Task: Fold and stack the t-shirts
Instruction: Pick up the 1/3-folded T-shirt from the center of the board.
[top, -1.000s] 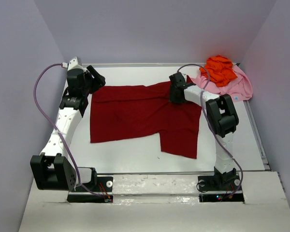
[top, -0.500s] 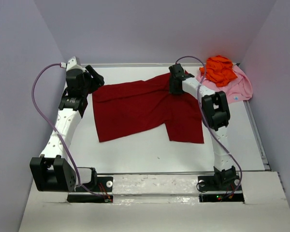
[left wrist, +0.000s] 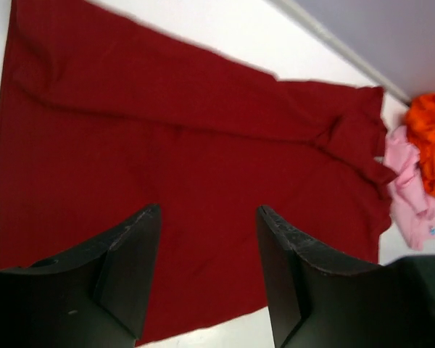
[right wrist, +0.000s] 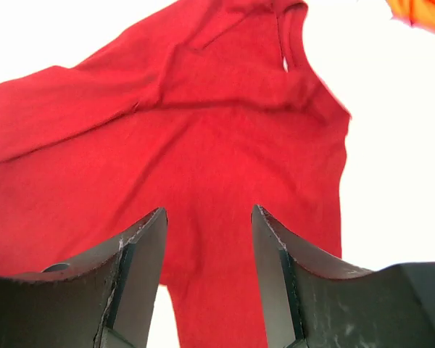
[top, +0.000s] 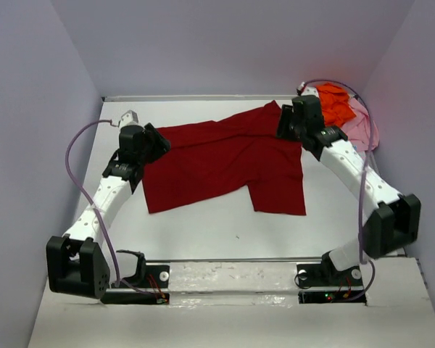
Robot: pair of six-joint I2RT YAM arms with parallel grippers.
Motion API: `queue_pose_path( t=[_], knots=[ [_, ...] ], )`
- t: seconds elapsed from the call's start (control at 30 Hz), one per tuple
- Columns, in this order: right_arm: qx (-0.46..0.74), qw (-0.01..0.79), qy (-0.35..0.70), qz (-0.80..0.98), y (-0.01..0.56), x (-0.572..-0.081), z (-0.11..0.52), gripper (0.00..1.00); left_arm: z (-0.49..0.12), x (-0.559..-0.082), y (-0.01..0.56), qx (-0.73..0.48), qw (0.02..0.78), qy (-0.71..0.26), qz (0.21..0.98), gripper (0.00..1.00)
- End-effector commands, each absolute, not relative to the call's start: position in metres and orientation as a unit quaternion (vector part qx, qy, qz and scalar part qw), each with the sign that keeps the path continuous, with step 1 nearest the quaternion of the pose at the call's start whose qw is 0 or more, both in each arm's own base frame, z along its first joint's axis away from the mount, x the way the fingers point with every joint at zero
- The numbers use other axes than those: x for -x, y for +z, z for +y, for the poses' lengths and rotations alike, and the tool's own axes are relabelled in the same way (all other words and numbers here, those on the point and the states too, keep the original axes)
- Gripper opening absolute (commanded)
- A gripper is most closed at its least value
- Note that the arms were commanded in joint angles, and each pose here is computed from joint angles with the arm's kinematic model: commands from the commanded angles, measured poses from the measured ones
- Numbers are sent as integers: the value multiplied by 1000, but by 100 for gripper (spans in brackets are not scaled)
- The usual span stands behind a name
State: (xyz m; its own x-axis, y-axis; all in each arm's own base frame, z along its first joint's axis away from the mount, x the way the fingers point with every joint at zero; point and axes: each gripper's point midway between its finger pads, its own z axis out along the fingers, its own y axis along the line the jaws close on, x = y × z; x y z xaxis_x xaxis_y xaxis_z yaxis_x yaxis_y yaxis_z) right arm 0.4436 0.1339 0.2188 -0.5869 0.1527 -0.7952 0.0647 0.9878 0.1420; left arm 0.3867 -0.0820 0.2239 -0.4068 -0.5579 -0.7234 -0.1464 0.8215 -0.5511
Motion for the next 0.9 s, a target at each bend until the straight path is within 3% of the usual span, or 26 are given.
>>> queue_pose_path(
  t=[0.0,0.17,0.27,0.47,0.87],
  knots=[
    [-86,442,99,887,197,-397,143,55,-82,-363,197,247,487,-188,816,64],
    [-106,419,53,900,147,-342,133,54,-89,-339,174,240,479,-137,834,64],
    [-135,375,-1,917,105,-300,119,55,-83,-328,159,241,484,-57,839,64],
    [-171,341,-104,918,93,-269,91,55,-84,-306,115,247,449,-21,858,64],
    [-257,305,-107,911,82,-235,76,54,-79,-294,101,252,448,-22,858,65]
  ],
)
